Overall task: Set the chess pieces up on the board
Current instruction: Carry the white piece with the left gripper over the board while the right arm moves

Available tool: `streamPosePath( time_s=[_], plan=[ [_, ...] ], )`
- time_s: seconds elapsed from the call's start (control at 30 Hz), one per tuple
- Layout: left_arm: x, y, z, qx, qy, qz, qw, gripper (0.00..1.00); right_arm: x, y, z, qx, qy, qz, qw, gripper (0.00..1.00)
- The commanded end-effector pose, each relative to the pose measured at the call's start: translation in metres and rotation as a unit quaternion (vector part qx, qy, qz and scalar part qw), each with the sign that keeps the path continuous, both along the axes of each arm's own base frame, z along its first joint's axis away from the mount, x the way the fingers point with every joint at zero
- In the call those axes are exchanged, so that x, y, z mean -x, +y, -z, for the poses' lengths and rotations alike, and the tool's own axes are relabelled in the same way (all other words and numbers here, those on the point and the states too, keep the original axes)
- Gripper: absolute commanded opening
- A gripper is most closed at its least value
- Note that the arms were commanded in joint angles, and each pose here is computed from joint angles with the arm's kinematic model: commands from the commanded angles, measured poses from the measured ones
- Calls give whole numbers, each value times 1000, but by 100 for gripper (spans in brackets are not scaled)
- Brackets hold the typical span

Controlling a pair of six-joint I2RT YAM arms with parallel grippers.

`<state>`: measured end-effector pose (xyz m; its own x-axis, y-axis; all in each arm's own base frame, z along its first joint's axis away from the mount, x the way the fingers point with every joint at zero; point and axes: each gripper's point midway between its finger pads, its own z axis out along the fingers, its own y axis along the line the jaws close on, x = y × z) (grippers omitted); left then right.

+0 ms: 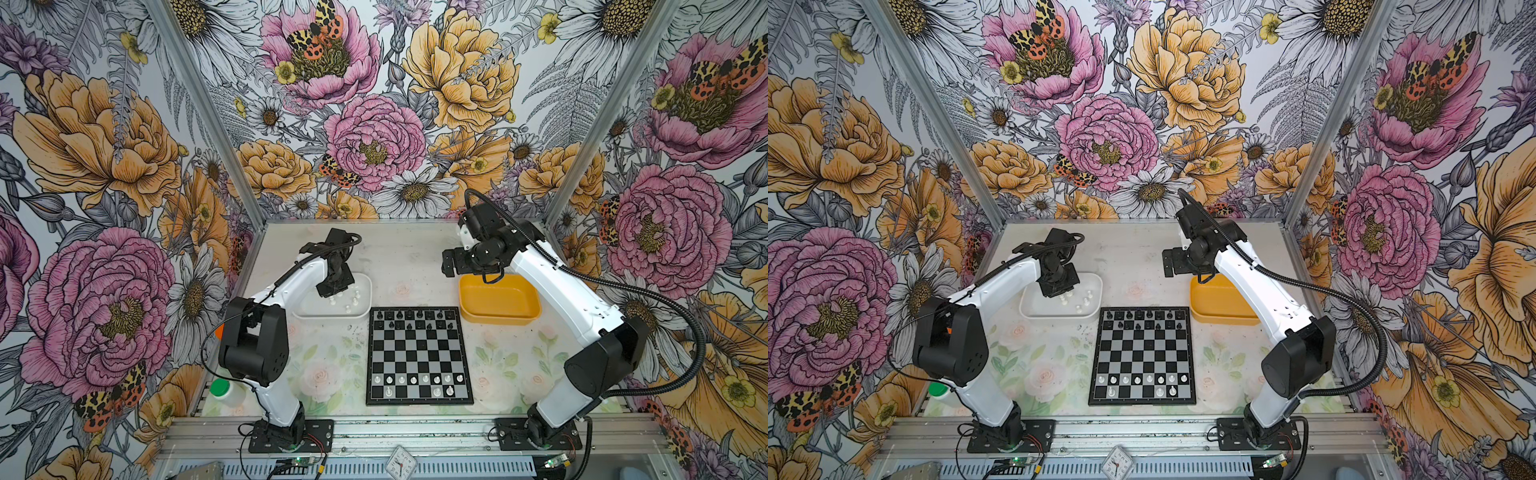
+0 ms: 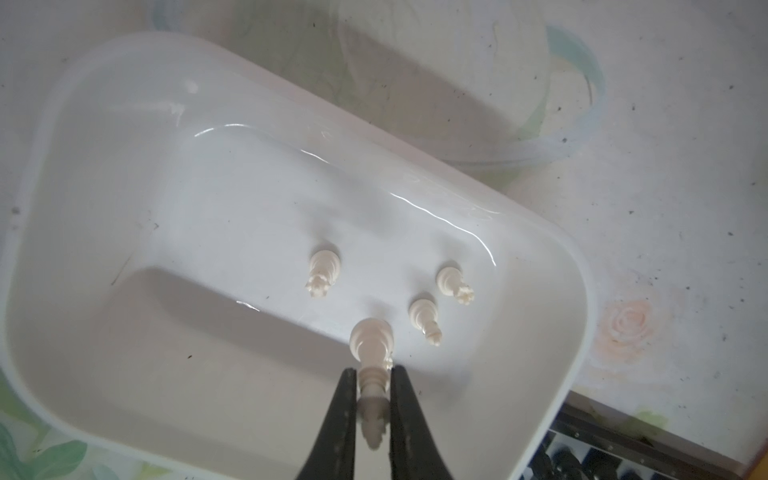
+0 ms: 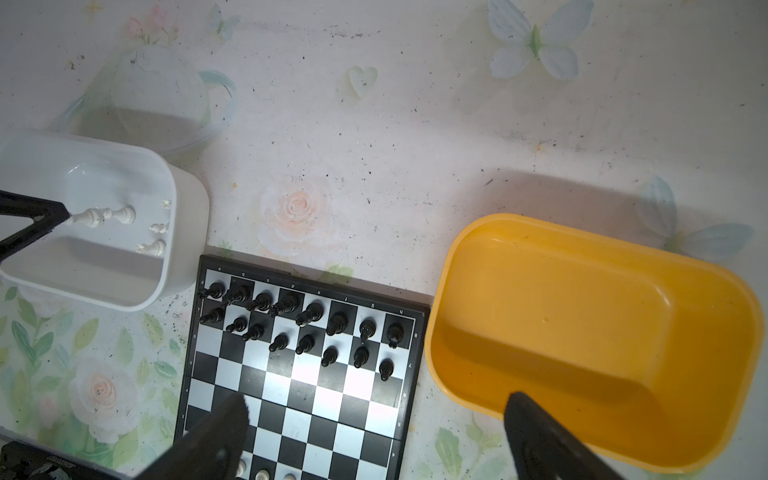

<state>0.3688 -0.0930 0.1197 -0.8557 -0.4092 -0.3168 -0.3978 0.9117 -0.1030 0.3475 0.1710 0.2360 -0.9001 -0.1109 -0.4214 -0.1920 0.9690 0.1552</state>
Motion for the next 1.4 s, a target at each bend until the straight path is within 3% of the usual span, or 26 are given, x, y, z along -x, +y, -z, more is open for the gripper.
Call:
streamPosePath(
  time_s=[0.0, 0.4, 0.8, 1.37],
  plan=[
    [11, -11, -25, 4, -13, 14, 1000, 10, 7, -6, -15, -10, -21, 1, 1000, 98],
    [85, -68, -75, 43, -56, 64, 995, 12, 40, -26, -12, 6, -23, -4, 1000, 98],
    [174, -126, -72, 66, -66, 125, 988, 12, 66, -31, -5, -1, -5, -20, 1000, 98],
    [219, -189, -45, 36, -23, 226, 973, 12, 97, -51, 2, 8, 13, 11, 1000, 98]
  ],
)
